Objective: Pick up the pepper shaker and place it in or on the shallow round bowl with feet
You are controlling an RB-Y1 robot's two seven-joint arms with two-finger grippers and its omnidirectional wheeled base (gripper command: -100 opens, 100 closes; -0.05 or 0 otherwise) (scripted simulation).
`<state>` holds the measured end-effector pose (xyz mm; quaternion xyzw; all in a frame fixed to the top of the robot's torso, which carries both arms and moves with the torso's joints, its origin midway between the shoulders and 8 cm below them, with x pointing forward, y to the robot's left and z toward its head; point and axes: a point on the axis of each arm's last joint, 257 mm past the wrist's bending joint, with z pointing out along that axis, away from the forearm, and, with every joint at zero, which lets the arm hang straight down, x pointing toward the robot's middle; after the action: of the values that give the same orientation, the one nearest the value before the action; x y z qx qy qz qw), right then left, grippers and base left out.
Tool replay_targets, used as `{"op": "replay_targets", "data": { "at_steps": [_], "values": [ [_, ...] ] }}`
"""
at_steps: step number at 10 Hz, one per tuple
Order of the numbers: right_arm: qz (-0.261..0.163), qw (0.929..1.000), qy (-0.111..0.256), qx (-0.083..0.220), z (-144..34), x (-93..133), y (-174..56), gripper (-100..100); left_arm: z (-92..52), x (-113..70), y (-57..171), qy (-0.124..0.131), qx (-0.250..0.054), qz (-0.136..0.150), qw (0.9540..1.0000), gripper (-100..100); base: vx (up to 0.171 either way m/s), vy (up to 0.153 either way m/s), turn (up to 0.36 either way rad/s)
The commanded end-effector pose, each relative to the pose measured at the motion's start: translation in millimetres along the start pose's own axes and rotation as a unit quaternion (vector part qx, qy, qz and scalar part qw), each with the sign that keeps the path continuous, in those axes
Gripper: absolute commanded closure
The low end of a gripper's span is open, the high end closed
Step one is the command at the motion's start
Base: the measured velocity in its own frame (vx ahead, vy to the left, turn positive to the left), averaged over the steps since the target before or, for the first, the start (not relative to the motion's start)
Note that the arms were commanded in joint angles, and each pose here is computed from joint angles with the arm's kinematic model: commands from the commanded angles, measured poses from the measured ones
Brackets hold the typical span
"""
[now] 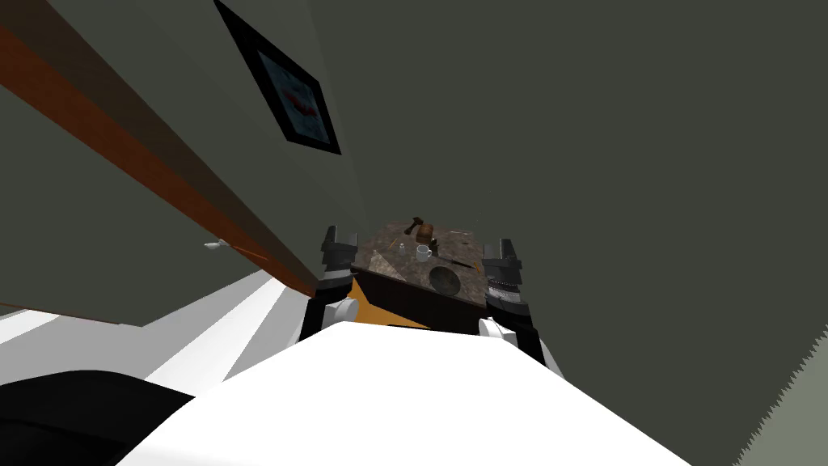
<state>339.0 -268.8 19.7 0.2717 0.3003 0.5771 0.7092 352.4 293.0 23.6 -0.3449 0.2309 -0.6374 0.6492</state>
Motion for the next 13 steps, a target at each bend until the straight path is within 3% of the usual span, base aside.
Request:
{"op": "replay_targets", "data": {
  "at_steps": [1, 4, 7, 8, 10, 11, 12, 13],
  "values": [
    [0.0, 1.0, 0.0, 0.0, 0.0, 0.0, 0.0, 0, 3.9, 5.2, 10.7, 0.014, -0.012, -0.011, 0.9998, -100, -0.056, -0.008, 0.015],
    [0.0, 1.0, 0.0, 0.0, 0.1, 0.0, 0.0, 0, 16.0, 17.2, 50.4, 0.037, -0.058, -0.054, 0.9962, -100, -0.138, -0.019, 0.045],
    [0.0, 1.0, 0.0, 0.0, 0.0, 0.0, 0.0, 0, 28.0, 27.6, 94.3, 0.046, -0.109, -0.1, 0.9879, -100, -0.079, 0.009, 0.055],
    [0.0, 1.0, 0.0, 0.0, 0.0, 0.0, 0.0, 0, 27.9, 27.6, 97.0, 0.045, -0.112, -0.1, 0.9876, -100, -0.036, 0.011, 0.017],
    [0.0, 1.0, 0.0, 0.0, 0.0, 0.0, 0.0, 0, 36.1, 34.8, 128.9, 0.046, -0.15, -0.134, 0.9786, -100, -0.049, 0.007, 0.05],
    [0.0, 1.0, 0.0, 0.0, 0.0, 0.0, 0.0, 0, 35.8, 35.0, 134.8, 0.045, -0.156, -0.134, 0.9776, -100, -0.042, 0.013, 0.026],
    [0.0, 1.0, 0.0, 0.0, 0.0, 0.0, 0.0, 0, 41.1, 39.6, 152.0, 0.045, -0.178, -0.151, 0.9714, -100, -0.042, 0.017, 0.038],
    [0.0, 1.0, 0.0, 0.0, 0.0, 0.0, 0.0, 0, 39.7, 38.7, 155.1, 0.044, -0.181, -0.15, 0.971, -100, -0.034, 0.01, 0.015]
  ]
}}
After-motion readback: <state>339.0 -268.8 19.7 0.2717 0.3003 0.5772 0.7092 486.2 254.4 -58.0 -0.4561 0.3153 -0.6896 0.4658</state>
